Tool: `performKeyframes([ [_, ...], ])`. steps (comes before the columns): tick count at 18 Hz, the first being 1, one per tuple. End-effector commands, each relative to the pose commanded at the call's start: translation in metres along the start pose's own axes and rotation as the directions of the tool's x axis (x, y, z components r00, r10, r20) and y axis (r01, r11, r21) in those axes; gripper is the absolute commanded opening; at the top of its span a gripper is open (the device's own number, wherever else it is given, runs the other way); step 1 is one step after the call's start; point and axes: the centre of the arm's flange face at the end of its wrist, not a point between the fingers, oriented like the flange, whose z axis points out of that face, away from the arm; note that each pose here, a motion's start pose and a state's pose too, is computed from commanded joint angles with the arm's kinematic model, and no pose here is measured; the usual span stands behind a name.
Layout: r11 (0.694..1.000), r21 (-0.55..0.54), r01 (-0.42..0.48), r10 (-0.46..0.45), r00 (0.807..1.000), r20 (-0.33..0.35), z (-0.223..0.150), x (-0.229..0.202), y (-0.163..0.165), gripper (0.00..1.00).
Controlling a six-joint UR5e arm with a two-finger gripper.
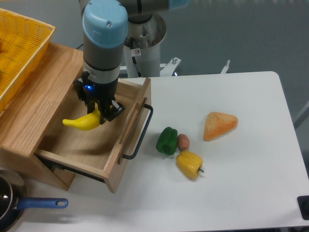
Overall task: Place the banana in the top drawer
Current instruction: 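Lower the held banana down into the drawer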
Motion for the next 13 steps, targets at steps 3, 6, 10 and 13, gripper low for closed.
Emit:
performKeyframes([
  [3,1.000,-0.005,-0.003,0.003,1.000,0.009,0.008,0.003,-0.003,0.34],
  [6,1.000,-0.009,0.002,-0.002,1.000,0.007,0.015,0.002,-0.003,0.34],
  [10,1.000,-0.020,0.002,-0.002,1.000,0.007,0.020,-0.002,-0.004,0.34],
  [13,0.999,-0.046,0.003,-0.002,1.000,0.026,0.021,-0.004,-0.001,0.34],
])
